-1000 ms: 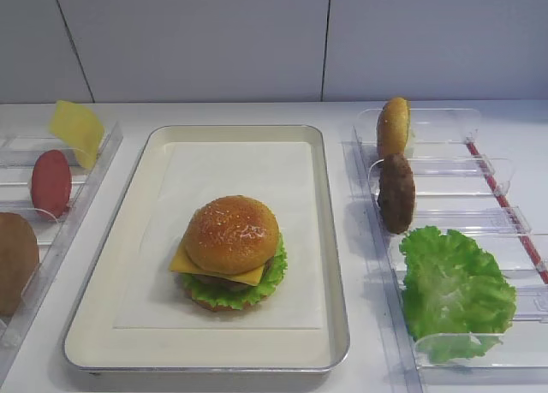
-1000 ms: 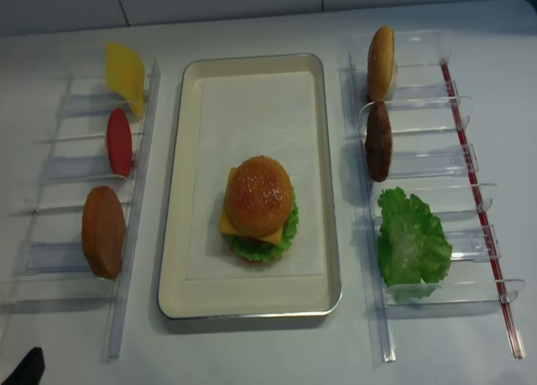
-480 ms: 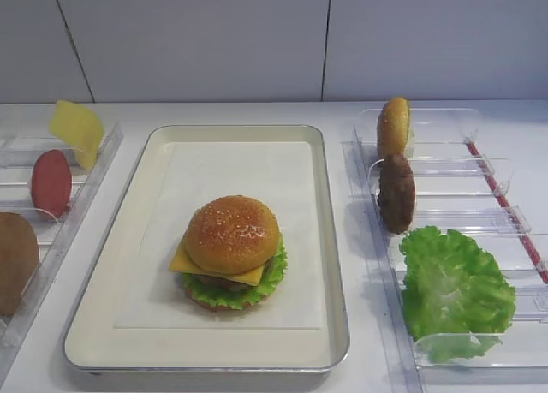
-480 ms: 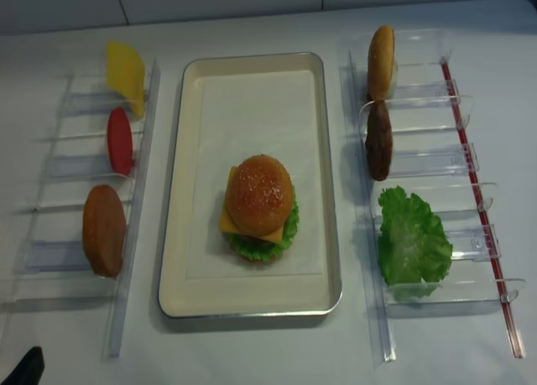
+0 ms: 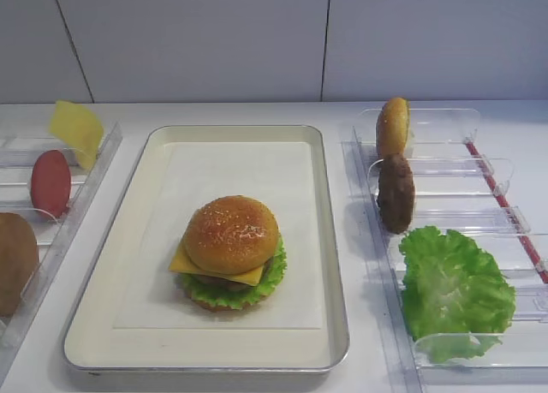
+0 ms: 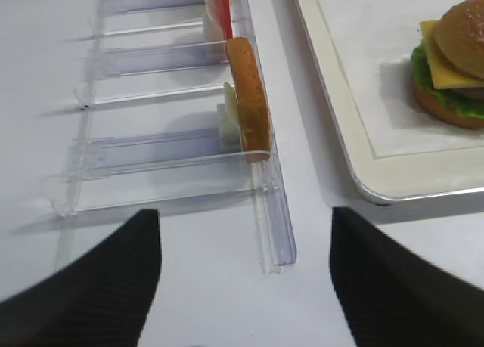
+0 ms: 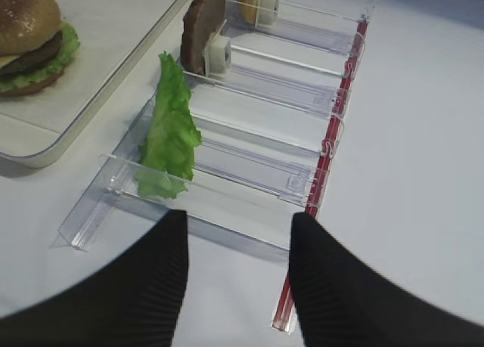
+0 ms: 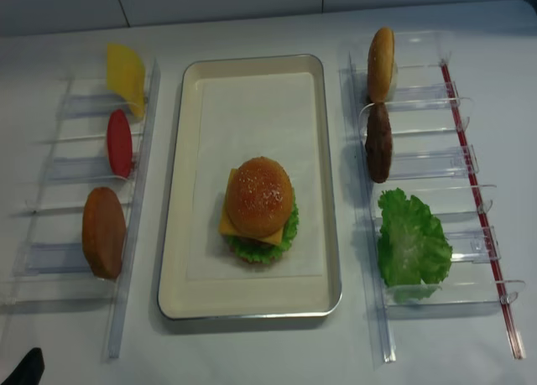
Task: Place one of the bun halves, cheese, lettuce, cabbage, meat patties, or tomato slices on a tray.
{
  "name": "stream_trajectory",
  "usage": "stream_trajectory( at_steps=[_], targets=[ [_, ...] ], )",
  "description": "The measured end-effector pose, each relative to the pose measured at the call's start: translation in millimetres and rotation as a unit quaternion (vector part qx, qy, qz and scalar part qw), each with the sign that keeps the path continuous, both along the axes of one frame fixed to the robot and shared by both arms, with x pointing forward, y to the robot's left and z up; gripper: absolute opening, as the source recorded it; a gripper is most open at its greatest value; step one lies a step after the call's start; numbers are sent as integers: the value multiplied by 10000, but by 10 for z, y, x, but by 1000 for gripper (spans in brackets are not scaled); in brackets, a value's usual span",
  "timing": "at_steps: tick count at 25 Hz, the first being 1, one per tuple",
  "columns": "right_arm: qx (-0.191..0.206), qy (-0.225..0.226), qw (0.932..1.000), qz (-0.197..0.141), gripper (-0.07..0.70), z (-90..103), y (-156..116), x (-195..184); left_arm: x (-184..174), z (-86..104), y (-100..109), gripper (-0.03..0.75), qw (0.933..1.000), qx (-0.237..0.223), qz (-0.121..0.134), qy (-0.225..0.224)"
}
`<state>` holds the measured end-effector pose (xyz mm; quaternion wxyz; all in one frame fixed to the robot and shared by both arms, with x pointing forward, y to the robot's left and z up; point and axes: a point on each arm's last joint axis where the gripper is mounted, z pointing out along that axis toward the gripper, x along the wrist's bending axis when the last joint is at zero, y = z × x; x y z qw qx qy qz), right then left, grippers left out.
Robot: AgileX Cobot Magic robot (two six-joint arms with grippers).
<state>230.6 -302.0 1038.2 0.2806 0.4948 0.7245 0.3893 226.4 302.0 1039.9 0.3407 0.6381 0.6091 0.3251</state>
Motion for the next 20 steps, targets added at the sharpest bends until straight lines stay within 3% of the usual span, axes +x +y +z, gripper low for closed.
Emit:
stream_trajectory(
  at_steps=[5, 11, 18, 20],
  targets=[
    [59, 20, 9999, -107, 347, 0, -10, 4, 0, 0, 0, 433, 10000, 0, 0, 0],
    [144, 31, 9987, -487, 347, 1, -57, 20, 0, 0, 0, 433, 10000, 0, 0, 0],
    [77, 22, 9997, -244, 347, 0, -28, 10, 0, 0, 0, 433, 10000, 0, 0, 0],
    [62, 17, 9994, -340, 347, 0, -24, 8, 0, 0, 0, 433, 10000, 0, 0, 0]
  ],
)
